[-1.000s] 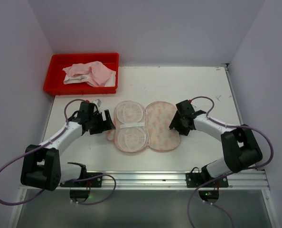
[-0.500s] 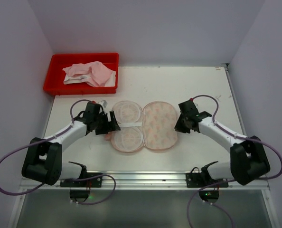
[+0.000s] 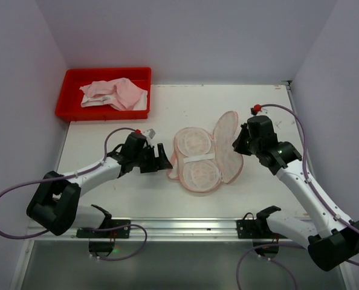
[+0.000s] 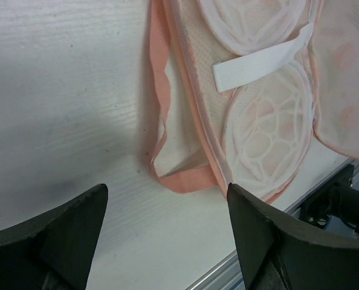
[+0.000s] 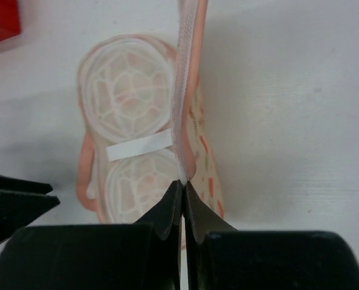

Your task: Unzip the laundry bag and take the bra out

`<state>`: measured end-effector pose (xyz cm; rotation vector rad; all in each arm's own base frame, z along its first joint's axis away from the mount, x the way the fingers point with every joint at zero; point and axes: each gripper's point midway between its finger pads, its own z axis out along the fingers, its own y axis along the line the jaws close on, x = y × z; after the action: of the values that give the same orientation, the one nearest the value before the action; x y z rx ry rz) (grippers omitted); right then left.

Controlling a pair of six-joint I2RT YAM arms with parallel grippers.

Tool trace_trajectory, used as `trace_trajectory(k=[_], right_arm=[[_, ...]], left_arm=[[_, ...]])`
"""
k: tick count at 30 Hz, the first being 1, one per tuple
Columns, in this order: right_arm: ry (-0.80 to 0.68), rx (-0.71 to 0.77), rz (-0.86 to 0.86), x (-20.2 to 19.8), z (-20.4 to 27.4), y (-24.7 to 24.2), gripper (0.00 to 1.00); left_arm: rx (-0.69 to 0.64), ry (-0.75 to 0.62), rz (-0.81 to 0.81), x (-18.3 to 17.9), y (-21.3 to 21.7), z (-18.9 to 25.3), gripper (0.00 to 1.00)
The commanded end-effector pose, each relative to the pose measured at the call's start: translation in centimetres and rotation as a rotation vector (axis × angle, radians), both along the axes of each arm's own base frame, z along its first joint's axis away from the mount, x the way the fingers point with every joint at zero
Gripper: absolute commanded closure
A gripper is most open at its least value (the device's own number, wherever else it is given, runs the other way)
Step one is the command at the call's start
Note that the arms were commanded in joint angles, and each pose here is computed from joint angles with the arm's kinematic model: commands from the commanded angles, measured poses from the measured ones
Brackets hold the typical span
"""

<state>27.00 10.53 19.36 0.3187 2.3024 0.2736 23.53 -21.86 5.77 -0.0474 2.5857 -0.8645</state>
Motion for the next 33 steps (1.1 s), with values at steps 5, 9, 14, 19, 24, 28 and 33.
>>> trace_trajectory(k=[5,9,14,19,24,28,33], right_arm=[[-0.039,0.205,0.427,-1.1,2.4,9.2,1.00],[0.002,0.198,0.487,-1.3,0.6,11.9,1.00],[0.100,0.239,0.570,-1.7,-3.2,15.2,1.00],[0.154,0.285,0.630,-1.4,-6.1,17.8,1.00],[0.295,0.359,0.695,-2.6,-9.3,19.8,0.72],[0.219,0.366,0.717,-2.0,-6.3,20.2,0.24],[0.070,0.262,0.640,0.0,-1.0,17.9,0.01]], left_arm=[[-0.044,-0.054,0.075,1.2,-0.3,1.2,0.18],[0.007,0.001,0.095,0.3,0.7,-0.9,0.19],[0.028,0.028,0.110,-0.4,1.3,-2.5,0.20],[0.042,0.032,0.108,-0.6,1.5,-3.0,0.20],[0.042,0.031,0.103,-0.6,1.5,-2.7,0.19],[0.048,-0.011,0.107,0.2,1.5,-0.8,0.16],[0.066,-0.126,0.150,2.9,2.3,3.9,0.08]])
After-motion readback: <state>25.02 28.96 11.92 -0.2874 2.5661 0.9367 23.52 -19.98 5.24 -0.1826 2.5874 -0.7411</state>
